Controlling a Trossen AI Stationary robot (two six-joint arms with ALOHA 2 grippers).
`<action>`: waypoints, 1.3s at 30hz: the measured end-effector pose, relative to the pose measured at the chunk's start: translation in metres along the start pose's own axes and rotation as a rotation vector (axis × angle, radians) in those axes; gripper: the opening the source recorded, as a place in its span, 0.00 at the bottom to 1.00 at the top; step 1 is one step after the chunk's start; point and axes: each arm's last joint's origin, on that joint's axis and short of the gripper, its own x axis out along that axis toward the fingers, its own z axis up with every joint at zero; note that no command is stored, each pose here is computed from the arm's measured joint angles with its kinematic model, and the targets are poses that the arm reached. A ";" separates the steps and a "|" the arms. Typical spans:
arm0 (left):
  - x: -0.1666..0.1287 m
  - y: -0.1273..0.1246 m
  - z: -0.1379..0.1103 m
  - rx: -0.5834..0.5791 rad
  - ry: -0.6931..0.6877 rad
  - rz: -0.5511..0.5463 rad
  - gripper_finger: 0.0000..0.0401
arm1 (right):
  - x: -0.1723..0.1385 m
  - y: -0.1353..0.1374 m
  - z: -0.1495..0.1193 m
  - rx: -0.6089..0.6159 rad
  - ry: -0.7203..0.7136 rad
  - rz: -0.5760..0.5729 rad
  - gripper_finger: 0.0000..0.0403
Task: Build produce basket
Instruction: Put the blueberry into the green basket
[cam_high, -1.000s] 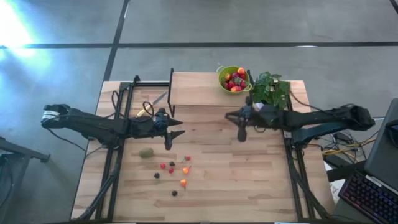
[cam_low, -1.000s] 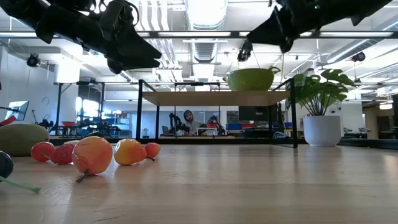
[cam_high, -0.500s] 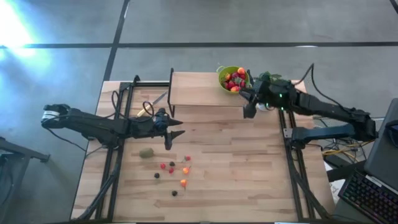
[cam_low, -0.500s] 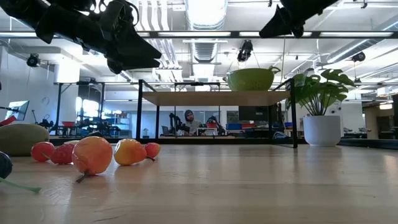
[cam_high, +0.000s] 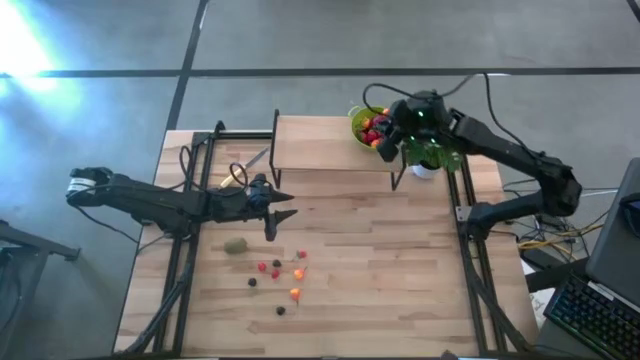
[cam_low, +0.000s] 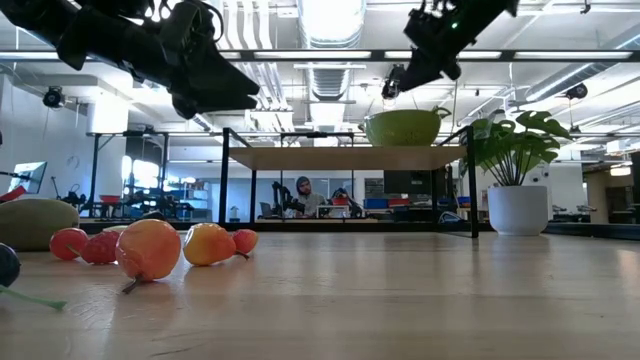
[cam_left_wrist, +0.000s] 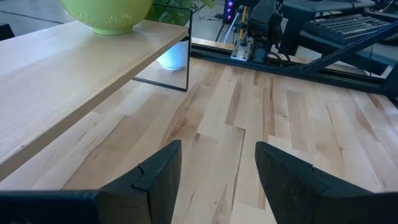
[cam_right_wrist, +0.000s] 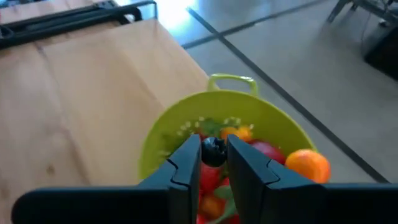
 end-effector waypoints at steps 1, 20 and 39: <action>0.000 0.000 0.000 0.001 0.002 0.000 0.52 | 0.004 -0.003 0.002 0.001 0.009 -0.009 0.16; 0.000 0.000 -0.003 0.008 0.028 0.005 0.52 | 0.026 -0.034 -0.001 0.046 0.190 -0.088 0.17; 0.000 0.000 -0.003 0.008 0.028 0.005 0.52 | 0.026 -0.034 -0.003 0.044 0.210 -0.094 0.33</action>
